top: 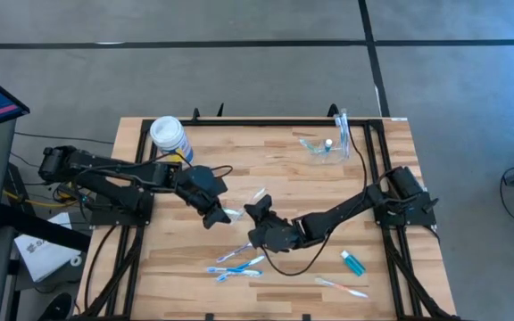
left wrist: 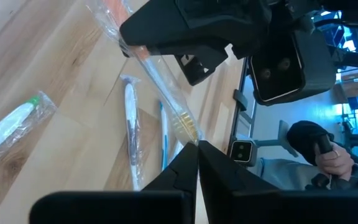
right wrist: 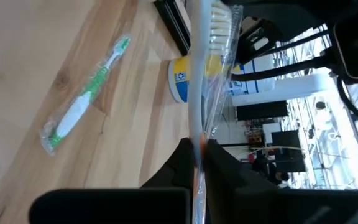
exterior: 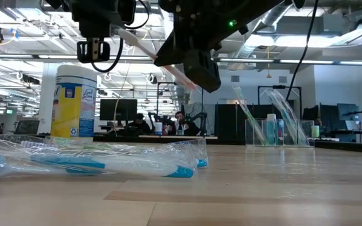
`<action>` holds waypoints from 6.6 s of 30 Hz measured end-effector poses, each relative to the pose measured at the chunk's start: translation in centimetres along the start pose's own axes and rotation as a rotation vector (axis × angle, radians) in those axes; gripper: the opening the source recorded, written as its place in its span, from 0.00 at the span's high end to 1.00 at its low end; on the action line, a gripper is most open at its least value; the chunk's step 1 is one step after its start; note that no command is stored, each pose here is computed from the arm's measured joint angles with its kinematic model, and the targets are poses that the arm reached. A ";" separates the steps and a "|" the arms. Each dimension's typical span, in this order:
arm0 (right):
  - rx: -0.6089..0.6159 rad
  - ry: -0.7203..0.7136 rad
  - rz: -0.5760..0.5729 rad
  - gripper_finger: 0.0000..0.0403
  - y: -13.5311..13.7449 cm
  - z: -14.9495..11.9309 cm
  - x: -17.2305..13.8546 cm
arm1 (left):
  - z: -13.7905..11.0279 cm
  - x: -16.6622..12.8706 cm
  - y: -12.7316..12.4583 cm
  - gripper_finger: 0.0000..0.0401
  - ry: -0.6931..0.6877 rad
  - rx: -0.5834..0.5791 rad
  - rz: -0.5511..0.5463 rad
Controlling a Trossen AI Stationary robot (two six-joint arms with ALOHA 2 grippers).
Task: Pick & Place toothbrushing station
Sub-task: Put the left orange toothbrush into the left transparent organizer, then put the mouthwash bottle into the middle transparent organizer
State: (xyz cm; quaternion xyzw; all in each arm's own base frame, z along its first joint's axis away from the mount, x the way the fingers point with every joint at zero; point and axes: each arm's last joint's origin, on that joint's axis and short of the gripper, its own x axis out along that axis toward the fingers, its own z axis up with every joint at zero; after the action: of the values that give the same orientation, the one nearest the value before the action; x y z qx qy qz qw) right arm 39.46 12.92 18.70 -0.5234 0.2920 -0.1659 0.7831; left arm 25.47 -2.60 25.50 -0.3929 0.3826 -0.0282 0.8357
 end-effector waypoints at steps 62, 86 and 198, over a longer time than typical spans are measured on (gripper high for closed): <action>0.928 0.135 -0.179 1.00 -7.2 -15.8 -2.6 | -1.9 -1.5 -2.4 0.79 -0.345 0.372 0.144; 1.099 0.280 -0.378 1.00 -8.4 -23.0 -2.8 | -4.8 1.2 0.9 0.79 -0.484 0.373 0.015; 1.206 0.055 0.501 0.70 -4.1 -20.0 -11.9 | -5.7 1.2 0.1 0.79 -0.509 0.423 0.020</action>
State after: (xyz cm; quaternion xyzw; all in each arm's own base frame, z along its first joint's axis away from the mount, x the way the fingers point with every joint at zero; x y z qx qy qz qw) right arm 17.77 3.55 20.22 0.0962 0.2810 -0.1263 0.9465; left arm 22.57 -6.61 22.42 -0.2012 0.1510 0.0000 0.9678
